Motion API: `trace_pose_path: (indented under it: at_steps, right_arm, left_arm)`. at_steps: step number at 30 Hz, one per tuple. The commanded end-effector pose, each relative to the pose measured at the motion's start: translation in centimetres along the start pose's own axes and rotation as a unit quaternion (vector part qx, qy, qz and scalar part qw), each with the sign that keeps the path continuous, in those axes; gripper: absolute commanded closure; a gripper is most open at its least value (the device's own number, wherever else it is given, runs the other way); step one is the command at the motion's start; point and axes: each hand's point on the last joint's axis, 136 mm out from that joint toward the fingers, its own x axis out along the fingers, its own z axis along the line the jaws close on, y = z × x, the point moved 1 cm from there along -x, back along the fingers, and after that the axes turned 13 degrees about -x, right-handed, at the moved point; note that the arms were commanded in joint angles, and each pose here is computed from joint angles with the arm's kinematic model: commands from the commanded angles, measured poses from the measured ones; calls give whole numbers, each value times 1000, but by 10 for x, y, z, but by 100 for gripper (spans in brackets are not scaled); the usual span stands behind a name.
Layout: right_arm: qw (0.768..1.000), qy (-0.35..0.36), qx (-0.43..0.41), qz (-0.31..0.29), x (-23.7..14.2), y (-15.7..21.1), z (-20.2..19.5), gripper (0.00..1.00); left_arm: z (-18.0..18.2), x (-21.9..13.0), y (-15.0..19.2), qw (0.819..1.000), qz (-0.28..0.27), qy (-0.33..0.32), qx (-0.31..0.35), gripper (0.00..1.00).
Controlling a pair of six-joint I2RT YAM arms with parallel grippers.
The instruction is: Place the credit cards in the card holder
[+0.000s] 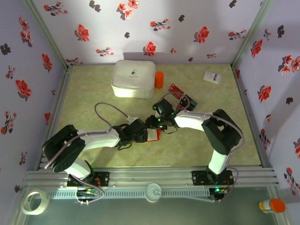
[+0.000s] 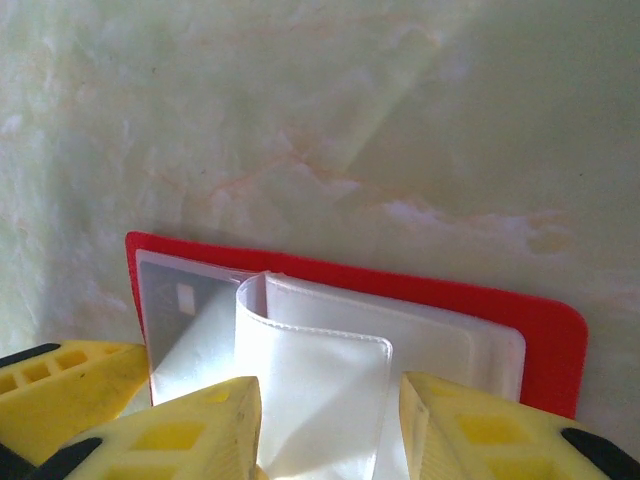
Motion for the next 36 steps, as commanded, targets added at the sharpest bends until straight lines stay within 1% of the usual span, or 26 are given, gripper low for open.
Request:
trace_pose_path:
  at_steps: [1, 8, 16, 23, 26, 30, 36]
  right_arm:
    - [1000, -7, 18, 2, 7, 3, -4, 58]
    - [1000, -20, 24, 4, 9, 4, -1, 56]
    - [996, -79, 31, -4, 6, -4, 18, 56]
    - [994, -108, 31, -15, -1, -10, 29, 58]
    - [993, -115, 33, -17, -3, -10, 32, 59]
    - [991, -125, 36, -17, -4, -8, 34, 60]
    - [988, -145, 47, -26, -7, -8, 40, 61]
  left_arm:
    - [11, 5, 16, 1000, 24, -9, -3, 19]
    - [11, 5, 16, 1000, 23, -9, -3, 21]
    - [11, 3, 15, 1000, 21, -7, -5, 20]
    - [9, -1, 12, 1000, 17, -2, -7, 18]
    - [4, -9, 6, 1000, 7, 9, -8, 16]
    - [-1, -28, -9, 999, -18, 28, -11, 13]
    - [8, -59, -31, 997, -57, 45, -34, 11]
